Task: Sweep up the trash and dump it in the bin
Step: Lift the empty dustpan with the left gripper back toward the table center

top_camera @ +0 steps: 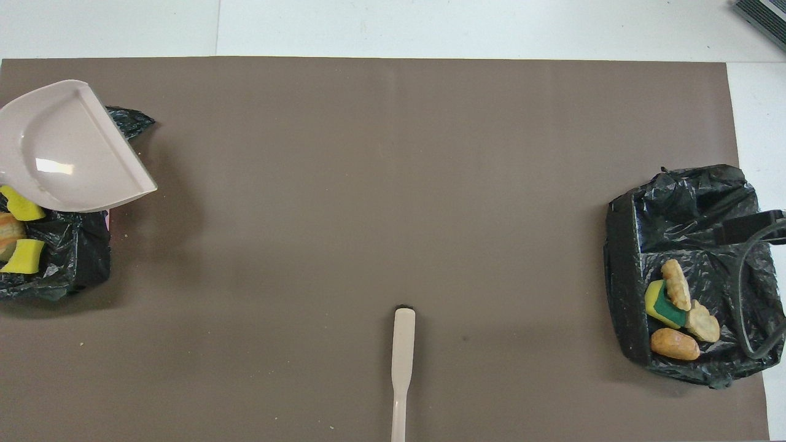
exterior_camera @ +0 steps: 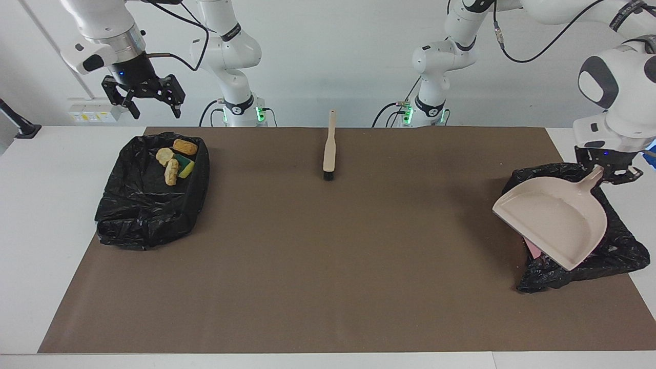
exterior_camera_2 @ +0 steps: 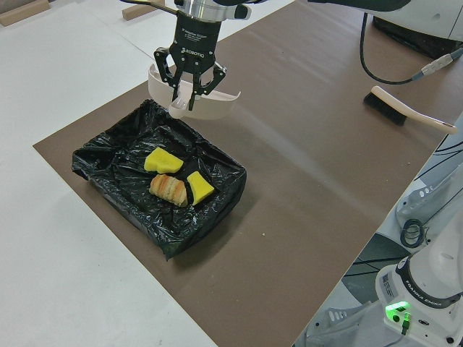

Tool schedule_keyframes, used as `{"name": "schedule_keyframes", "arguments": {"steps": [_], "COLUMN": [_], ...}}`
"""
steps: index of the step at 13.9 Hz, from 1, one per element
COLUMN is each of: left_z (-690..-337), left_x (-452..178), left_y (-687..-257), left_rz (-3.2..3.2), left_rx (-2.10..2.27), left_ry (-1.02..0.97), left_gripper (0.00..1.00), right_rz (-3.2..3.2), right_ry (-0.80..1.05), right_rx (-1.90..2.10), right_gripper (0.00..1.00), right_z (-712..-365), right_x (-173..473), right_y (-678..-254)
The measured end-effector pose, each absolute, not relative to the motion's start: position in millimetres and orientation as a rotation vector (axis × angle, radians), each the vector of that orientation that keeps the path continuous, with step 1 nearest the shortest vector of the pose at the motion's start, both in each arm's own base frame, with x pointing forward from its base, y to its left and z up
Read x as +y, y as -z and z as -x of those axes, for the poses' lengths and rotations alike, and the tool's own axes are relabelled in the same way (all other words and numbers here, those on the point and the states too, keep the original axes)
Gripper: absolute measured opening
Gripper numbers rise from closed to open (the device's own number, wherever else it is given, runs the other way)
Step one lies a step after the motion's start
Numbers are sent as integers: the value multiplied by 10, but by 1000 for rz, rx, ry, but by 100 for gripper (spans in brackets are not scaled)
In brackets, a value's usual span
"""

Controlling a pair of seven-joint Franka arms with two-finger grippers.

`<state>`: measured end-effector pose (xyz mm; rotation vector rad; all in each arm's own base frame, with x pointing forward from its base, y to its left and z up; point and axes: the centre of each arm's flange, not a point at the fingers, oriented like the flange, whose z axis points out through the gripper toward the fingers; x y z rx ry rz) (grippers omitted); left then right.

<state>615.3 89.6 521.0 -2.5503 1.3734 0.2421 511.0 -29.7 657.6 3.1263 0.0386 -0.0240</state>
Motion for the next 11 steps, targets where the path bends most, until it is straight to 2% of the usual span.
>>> {"name": "schedule_keyframes", "arguments": {"steps": [6, 11], "left_z": [-6076, -5895], "left_x": [-682, -2012], "left_y": [-4596, -4282], "left_rz": [2819, 2988], "left_rx": [979, 669], "left_ry": [-159, -47], "left_gripper": [31, 31], "right_rz": [-3126, -3126], "right_ry": [24, 24], "right_rx": [39, 39], "right_gripper": [100, 100], "right_z": [-5110, -5110], "right_x": [-297, -297], "right_y": [-6576, -6576]}}
